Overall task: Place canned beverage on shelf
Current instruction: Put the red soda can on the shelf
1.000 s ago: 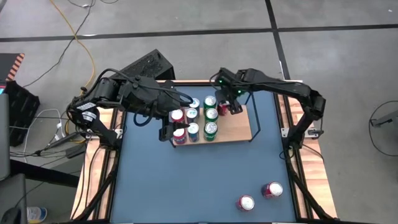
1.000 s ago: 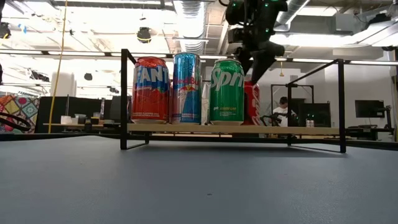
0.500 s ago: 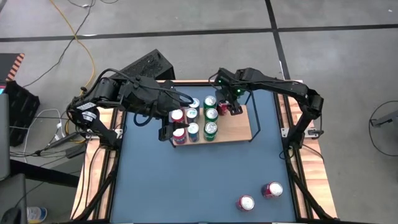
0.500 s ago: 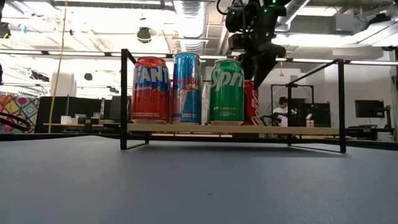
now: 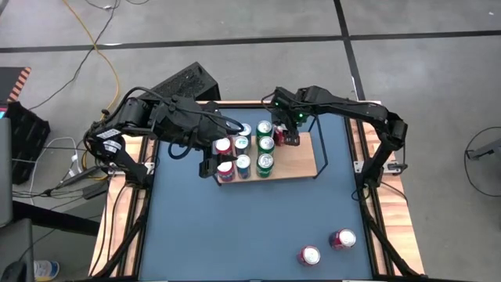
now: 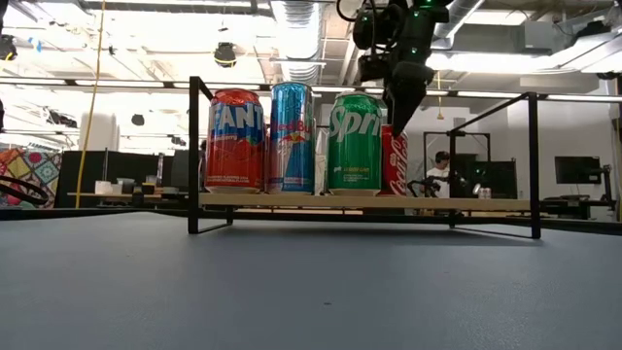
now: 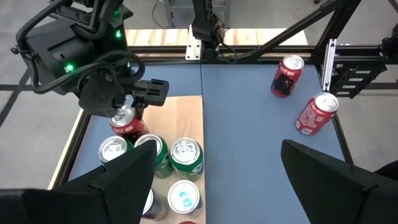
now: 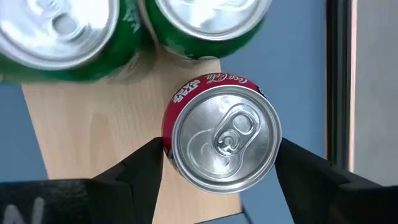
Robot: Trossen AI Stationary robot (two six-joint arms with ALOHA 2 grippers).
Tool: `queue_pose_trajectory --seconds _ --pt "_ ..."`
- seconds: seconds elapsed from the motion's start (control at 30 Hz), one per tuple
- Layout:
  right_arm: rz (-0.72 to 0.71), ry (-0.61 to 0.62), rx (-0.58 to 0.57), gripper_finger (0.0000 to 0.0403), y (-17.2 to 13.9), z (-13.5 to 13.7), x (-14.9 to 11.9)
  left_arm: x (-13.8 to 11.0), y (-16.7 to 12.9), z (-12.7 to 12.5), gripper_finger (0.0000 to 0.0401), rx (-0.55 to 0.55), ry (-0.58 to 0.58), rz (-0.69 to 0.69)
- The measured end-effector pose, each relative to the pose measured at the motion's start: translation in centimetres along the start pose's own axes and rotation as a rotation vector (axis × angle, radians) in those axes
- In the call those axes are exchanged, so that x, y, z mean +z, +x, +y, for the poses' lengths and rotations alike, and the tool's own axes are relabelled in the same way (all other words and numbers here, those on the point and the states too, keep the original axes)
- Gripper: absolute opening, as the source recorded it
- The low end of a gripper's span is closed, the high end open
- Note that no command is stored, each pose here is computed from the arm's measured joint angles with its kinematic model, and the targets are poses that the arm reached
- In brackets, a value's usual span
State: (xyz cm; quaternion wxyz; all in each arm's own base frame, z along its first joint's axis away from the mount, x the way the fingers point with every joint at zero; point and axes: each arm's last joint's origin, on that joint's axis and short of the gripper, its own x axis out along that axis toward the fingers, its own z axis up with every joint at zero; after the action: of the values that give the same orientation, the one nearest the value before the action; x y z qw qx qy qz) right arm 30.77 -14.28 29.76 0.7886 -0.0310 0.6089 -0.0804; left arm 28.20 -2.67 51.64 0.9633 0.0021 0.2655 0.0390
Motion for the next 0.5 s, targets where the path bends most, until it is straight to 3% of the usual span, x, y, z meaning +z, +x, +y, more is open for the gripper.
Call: queue_pose_trajectory --seconds 0.27,0.5 --pt "0.028 0.204 -0.051 0.0275 -0.1 0.5 0.0 0.0 0.0 0.0 0.0329 0.0 0.001 0.0" --pt "0.048 0.234 -0.051 0.0275 -0.1 1.3 0.1 0.0 0.0 0.0 0.0329 0.0 0.021 -0.002"
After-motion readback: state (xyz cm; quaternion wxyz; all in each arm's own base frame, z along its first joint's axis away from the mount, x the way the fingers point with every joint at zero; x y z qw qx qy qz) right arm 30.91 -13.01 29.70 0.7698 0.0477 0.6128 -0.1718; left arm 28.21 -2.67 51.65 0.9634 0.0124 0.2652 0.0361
